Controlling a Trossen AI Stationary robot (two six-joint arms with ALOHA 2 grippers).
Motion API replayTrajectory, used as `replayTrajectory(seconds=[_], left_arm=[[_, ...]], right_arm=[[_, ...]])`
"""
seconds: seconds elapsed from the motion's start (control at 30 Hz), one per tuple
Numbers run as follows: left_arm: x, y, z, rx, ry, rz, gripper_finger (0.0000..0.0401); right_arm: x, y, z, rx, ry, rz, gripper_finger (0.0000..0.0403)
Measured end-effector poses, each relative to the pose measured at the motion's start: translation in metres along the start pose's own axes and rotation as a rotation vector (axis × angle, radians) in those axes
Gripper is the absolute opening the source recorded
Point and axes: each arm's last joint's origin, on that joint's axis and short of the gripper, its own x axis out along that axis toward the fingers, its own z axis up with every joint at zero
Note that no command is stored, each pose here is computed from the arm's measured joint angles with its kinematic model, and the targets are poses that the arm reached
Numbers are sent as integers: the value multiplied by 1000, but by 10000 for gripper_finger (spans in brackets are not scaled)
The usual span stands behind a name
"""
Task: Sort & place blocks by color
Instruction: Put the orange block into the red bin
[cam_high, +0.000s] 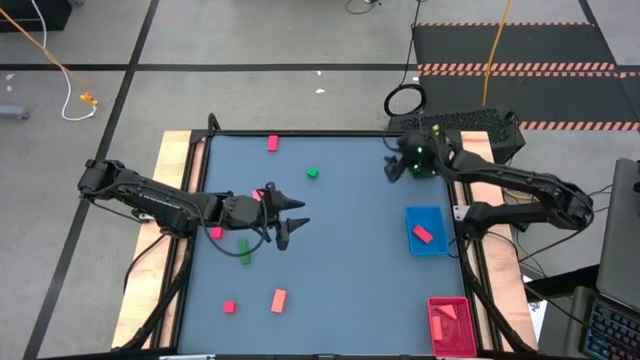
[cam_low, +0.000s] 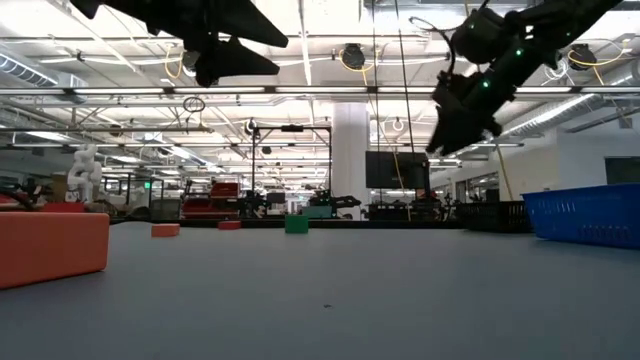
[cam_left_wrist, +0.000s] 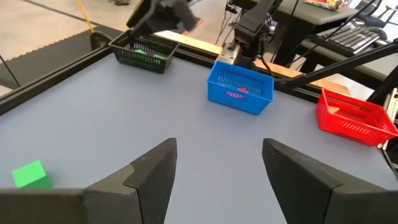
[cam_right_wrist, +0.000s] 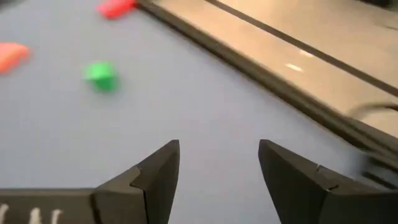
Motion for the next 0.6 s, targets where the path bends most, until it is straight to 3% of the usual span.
replayTrajectory(seconds=[0.17,0.47,0.6], left_arm=[[0,0,0,-11,0,2,239],[0,1,-1,-5,6,7,239],[0,2,0,13,-3,31,239]], right_arm=[[6,29,-22,-12,-109,178,214],[3,58,-64,-144,-204,367,214],[-6,68,-61,-229,-336,434,214]])
